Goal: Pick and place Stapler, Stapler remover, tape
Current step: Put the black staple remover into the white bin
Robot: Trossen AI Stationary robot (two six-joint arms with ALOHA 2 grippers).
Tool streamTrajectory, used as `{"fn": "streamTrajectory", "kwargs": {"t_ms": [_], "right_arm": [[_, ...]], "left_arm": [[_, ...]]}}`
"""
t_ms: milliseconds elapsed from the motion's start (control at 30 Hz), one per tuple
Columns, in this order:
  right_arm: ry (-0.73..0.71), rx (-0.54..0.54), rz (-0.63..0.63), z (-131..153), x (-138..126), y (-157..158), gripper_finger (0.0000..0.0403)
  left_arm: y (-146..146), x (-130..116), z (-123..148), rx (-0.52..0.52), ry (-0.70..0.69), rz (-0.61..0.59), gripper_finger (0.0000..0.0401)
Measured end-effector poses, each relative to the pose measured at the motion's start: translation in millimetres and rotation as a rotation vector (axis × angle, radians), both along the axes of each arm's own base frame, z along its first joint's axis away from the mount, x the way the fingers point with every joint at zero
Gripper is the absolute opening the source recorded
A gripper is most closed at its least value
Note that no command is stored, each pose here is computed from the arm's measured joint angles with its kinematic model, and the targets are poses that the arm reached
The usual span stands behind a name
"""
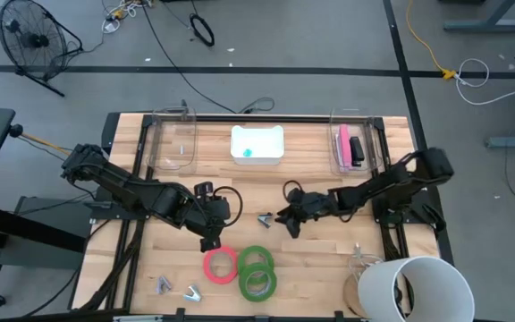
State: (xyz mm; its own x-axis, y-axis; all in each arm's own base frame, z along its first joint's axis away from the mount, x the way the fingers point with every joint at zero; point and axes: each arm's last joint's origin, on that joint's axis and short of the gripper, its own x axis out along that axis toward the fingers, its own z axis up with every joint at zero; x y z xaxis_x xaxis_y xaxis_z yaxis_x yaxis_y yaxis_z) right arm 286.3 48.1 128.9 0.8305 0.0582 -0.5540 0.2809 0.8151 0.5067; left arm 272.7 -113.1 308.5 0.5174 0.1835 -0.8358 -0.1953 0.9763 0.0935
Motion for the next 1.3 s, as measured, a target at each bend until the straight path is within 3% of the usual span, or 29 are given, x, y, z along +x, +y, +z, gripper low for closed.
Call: {"fn": "streamTrajectory", "kwargs": {"t_ms": [267,1300], "right_arm": [[0.035,-0.049,0.011,-8.9,22.0,3.1,0.0141],[0.049,-0.173,-0.033,-14.2,29.0,-3.6,0.0141]], "left_arm": [[0.0,0.0,0.0,-0.001,0.000,0.001,0.0193],[-0.2,0.4,0.2,-0.002,-0.004,0.000,0.0193]]}}
